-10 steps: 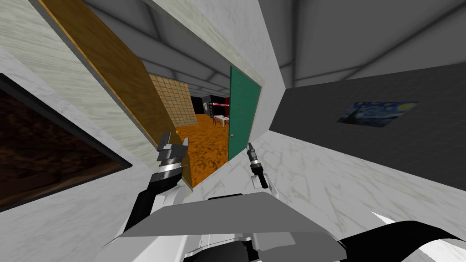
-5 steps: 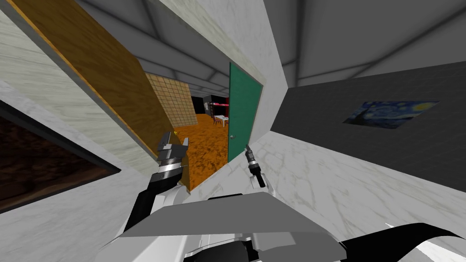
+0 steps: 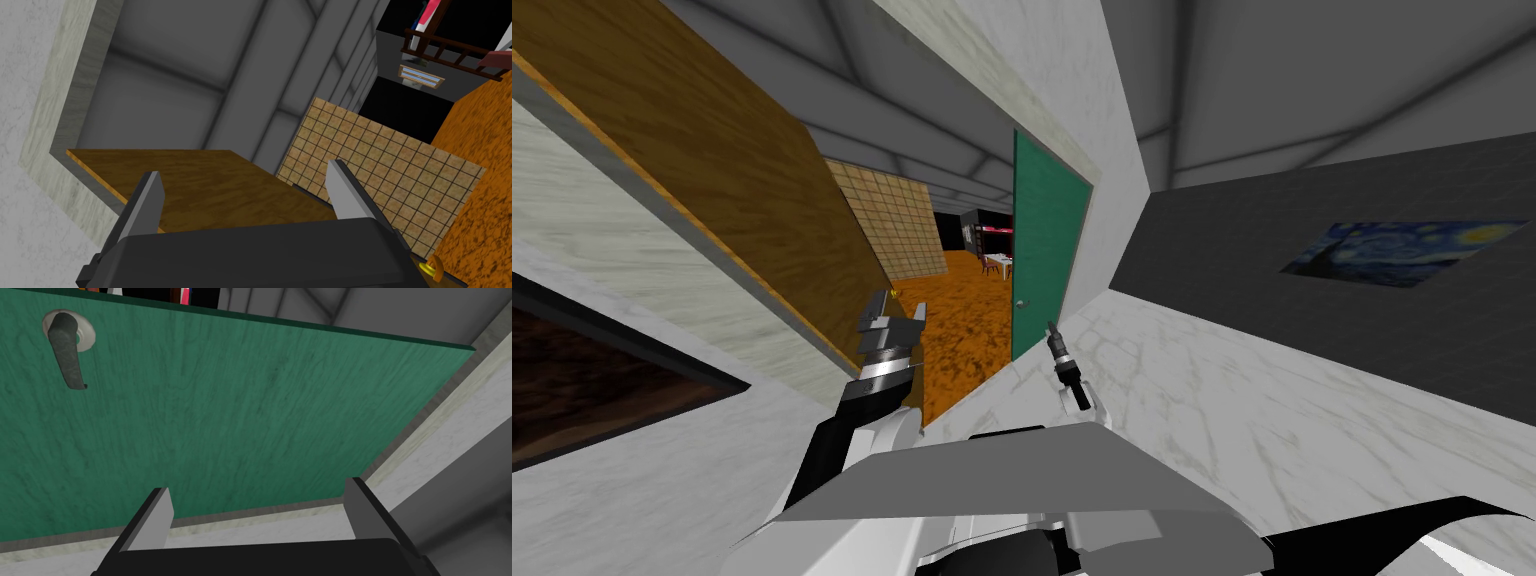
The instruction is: Push the door open
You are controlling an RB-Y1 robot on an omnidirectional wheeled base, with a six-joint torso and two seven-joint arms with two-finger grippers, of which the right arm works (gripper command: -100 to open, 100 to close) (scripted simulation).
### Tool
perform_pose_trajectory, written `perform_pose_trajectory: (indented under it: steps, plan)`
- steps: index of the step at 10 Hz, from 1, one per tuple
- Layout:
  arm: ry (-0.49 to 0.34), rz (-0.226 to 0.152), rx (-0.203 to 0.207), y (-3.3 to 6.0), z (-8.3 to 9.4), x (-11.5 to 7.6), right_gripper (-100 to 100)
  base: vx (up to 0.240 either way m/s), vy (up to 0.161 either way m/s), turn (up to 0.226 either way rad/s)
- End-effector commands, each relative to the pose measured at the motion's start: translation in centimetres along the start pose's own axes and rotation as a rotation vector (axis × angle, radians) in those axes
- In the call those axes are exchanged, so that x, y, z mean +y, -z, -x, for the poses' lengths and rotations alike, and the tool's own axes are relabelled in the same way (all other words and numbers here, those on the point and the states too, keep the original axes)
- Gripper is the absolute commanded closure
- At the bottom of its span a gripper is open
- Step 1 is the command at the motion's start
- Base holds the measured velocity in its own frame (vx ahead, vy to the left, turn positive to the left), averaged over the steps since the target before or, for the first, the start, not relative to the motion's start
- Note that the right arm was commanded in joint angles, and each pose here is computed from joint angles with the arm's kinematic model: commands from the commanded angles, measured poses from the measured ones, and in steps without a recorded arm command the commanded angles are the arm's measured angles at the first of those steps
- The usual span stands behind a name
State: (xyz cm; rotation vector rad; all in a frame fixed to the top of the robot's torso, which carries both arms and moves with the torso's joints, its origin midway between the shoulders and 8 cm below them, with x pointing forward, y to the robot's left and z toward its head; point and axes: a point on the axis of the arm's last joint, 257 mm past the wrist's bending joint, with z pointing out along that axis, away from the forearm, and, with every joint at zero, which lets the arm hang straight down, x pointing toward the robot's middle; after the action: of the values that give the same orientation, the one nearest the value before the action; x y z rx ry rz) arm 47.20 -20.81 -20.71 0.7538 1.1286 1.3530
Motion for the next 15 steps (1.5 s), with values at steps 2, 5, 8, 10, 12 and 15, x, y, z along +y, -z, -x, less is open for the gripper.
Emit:
perform_pose_trajectory:
  steps: [2, 5, 8, 10, 12, 15]
  plan:
    - [-0.010, -0.020, 0.017, 0.15, -0.8, -1.4, -100, 0.056, -0.038, 0.015]
    - [-0.027, -0.050, 0.047, 0.28, -2.0, -3.4, -100, 0.079, -0.052, 0.035]
    - [-0.045, -0.079, 0.077, 0.49, -3.2, -5.3, -100, 0.101, -0.067, 0.035]
    - [-0.051, -0.089, 0.087, 0.58, -3.6, -5.9, -100, 0.079, -0.065, 0.022]
    - [-0.064, -0.109, 0.106, 0.79, -4.5, -7.0, -100, 0.058, -0.029, 0.025]
    - [-0.077, -0.127, 0.125, 1.00, -5.3, -8.0, -100, 0.074, -0.055, 0.026]
